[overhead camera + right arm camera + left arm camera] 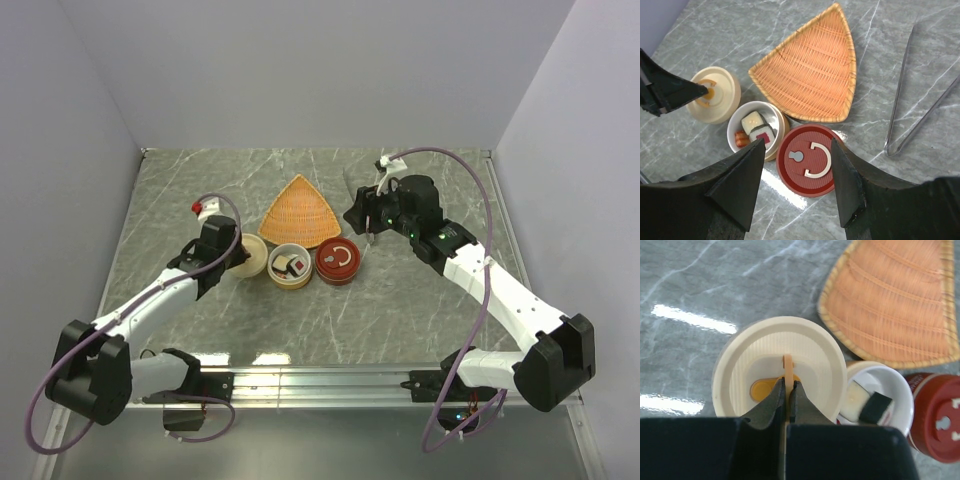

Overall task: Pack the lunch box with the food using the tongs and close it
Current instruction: Put the lid back on the lunch box

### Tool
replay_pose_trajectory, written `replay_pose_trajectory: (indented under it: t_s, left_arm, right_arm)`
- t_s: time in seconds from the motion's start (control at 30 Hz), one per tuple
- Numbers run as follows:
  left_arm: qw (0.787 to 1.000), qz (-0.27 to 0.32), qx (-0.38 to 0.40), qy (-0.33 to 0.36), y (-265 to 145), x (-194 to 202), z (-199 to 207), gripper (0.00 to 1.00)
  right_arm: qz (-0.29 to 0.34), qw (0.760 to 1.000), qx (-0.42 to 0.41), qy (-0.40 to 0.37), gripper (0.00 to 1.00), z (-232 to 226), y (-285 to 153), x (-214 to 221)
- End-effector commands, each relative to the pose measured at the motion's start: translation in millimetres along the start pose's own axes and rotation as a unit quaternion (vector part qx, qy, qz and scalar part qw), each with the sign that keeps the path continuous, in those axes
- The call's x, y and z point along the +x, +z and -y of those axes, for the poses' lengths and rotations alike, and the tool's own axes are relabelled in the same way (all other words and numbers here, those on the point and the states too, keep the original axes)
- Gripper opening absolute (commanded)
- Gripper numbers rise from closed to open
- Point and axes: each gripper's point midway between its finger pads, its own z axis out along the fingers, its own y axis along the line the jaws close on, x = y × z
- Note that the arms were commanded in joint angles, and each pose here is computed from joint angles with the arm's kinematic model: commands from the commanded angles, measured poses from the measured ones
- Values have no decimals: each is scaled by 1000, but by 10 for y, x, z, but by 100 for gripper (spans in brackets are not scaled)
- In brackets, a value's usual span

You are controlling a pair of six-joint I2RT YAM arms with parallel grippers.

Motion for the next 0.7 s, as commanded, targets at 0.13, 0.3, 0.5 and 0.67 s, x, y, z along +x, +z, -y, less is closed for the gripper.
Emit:
replay_pose_trajectory:
  t_s: [0.13,0.3,0.5,0.67]
  left_arm:
    - [997,22,76,21,-269,-188,549,0]
    - [993,5,117,30,-286,-103,820,0]
    - [991,14,128,45,-381,-106,1008,0]
    - [989,-2,136,57,-341,-3,1116,0]
  right_arm:
    - [28,1000,-9,-1,62,-26,-56,-142]
    - [29,1000,-8,0,62,-26,-63,-144]
    - [32,999,-10,1,62,-35,-84,-152]
    - [30,999,-13,1,62,-44,-74,-143]
